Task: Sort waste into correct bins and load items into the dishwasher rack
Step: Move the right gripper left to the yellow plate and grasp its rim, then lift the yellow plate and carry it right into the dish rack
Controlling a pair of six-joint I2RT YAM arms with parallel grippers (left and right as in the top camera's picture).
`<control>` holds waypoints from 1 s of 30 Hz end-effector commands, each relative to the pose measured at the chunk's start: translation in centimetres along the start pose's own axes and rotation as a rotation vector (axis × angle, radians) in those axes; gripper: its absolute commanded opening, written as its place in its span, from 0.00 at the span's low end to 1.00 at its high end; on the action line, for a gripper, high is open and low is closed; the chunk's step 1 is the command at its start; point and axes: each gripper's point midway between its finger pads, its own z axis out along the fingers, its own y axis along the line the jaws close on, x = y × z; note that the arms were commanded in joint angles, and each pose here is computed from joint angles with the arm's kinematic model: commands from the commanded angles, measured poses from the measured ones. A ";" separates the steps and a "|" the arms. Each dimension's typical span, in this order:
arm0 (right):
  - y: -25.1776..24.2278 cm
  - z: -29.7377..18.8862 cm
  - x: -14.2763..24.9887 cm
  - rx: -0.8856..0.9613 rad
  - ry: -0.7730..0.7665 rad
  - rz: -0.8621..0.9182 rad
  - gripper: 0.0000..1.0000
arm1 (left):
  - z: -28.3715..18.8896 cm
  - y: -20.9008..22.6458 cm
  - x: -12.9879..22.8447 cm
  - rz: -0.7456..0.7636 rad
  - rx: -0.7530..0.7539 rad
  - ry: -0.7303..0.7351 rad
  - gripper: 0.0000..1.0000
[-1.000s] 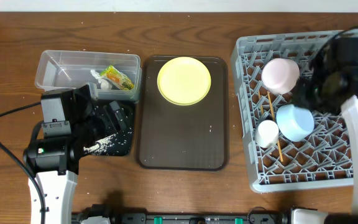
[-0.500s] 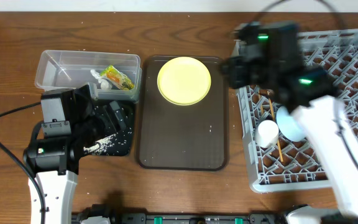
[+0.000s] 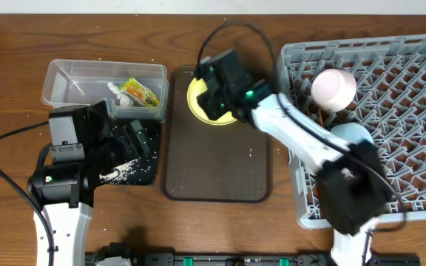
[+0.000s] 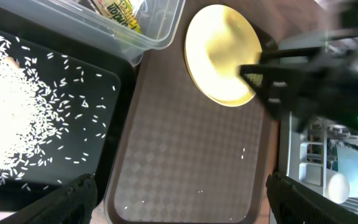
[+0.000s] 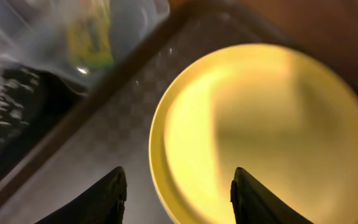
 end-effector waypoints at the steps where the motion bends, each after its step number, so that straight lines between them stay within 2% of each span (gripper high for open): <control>1: 0.3 2.5 1.4 0.009 0.037 -0.052 0.52 | -0.1 0.1 -0.2 0.011 -0.006 -0.008 0.90; 6: 0.8 5.4 4.3 -0.002 0.117 -0.082 0.50 | -0.1 0.1 -0.2 0.012 -0.005 -0.008 0.90; 13: 1.0 6.3 6.4 -0.007 0.189 -0.079 0.44 | -0.1 0.1 -0.2 0.011 -0.006 -0.008 0.90; 20: 0.9 6.1 7.3 -0.007 0.228 -0.073 0.15 | -0.1 0.1 -0.2 0.012 -0.005 -0.008 0.90; 24: 0.9 6.0 7.6 -0.007 0.240 -0.072 0.12 | -0.1 0.1 -0.2 0.012 -0.005 -0.008 0.90; 27: 1.0 5.9 7.3 -0.008 0.228 -0.074 0.01 | -0.1 0.1 -0.2 0.011 -0.006 -0.008 0.90; 30: 1.1 5.0 5.9 -0.007 0.192 -0.075 0.01 | -0.1 0.1 -0.2 0.012 -0.005 -0.008 0.90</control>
